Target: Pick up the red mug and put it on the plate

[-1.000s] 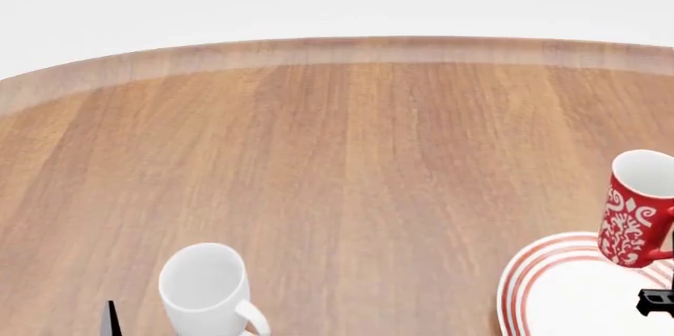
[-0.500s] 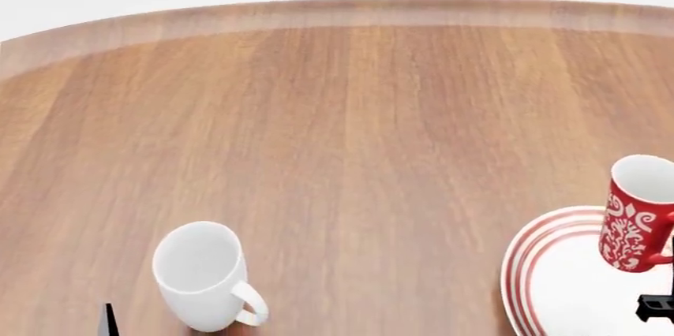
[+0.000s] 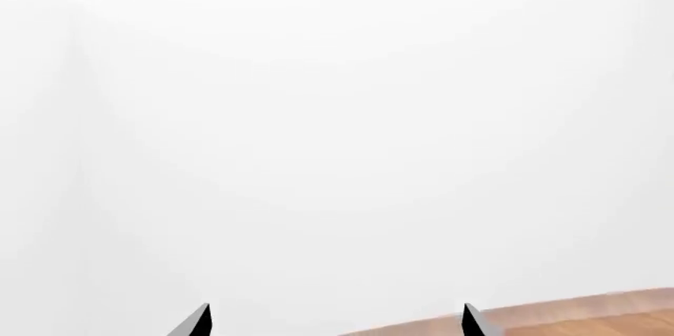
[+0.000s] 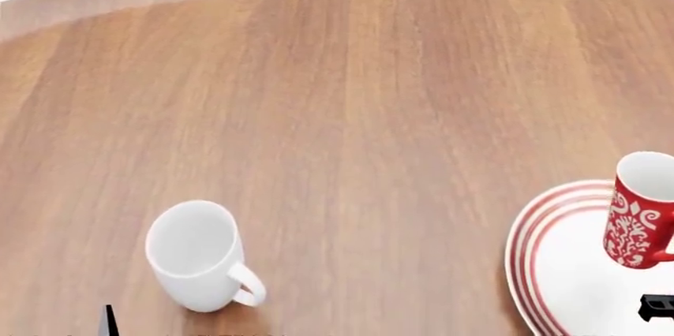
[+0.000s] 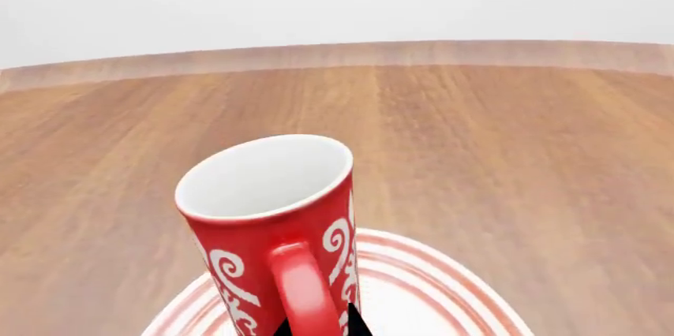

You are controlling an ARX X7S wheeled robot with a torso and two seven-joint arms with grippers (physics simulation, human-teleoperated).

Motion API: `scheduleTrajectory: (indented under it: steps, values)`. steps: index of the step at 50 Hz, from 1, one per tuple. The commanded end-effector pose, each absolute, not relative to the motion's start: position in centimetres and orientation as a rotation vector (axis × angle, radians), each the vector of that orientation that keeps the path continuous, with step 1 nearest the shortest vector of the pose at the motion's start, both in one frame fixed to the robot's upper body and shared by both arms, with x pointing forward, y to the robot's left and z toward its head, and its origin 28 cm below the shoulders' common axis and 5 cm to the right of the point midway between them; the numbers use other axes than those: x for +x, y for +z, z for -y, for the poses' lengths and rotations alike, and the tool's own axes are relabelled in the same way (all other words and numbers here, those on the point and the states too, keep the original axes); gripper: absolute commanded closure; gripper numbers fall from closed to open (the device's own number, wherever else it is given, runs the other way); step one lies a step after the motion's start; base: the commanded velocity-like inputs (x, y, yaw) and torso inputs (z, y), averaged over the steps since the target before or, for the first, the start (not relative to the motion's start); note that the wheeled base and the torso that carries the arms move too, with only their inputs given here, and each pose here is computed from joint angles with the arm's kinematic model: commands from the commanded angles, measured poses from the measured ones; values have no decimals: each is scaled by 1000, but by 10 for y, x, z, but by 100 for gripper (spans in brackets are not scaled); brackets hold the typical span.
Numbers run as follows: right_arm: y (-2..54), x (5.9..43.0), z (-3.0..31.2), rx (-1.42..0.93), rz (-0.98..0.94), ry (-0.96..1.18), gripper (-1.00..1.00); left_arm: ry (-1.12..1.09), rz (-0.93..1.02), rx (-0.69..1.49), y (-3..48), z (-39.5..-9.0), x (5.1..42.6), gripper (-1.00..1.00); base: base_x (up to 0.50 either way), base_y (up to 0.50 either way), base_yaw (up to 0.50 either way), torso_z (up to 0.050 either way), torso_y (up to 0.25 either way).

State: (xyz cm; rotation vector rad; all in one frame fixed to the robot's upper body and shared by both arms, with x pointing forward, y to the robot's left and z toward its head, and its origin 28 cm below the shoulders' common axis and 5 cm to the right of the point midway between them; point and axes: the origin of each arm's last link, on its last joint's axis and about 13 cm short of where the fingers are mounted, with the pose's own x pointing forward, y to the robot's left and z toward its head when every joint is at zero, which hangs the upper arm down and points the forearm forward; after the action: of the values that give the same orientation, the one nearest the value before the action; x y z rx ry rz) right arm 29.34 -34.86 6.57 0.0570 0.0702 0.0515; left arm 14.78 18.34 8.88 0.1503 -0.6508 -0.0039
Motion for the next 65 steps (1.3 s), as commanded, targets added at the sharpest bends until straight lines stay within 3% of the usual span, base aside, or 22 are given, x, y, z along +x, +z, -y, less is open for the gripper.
scheduleTrajectory:
  steps: [1,32,64,65]
  values:
    - [67,294,350,47,-48,39,100,-4,654,152,89,-183,147,-100,0,0,0,6,-92]
    - [69,294,350,45,-24,17,100,-9,658,146,90,-184,144,-100,0,0,0,6,-94]
    - [50,283,347,31,-58,48,100,-23,666,147,90,-181,142,-100,0,0,0,1,-3]
    - [49,283,347,30,-60,50,-100,-25,666,147,90,-181,142,-100,0,0,0,0,0]
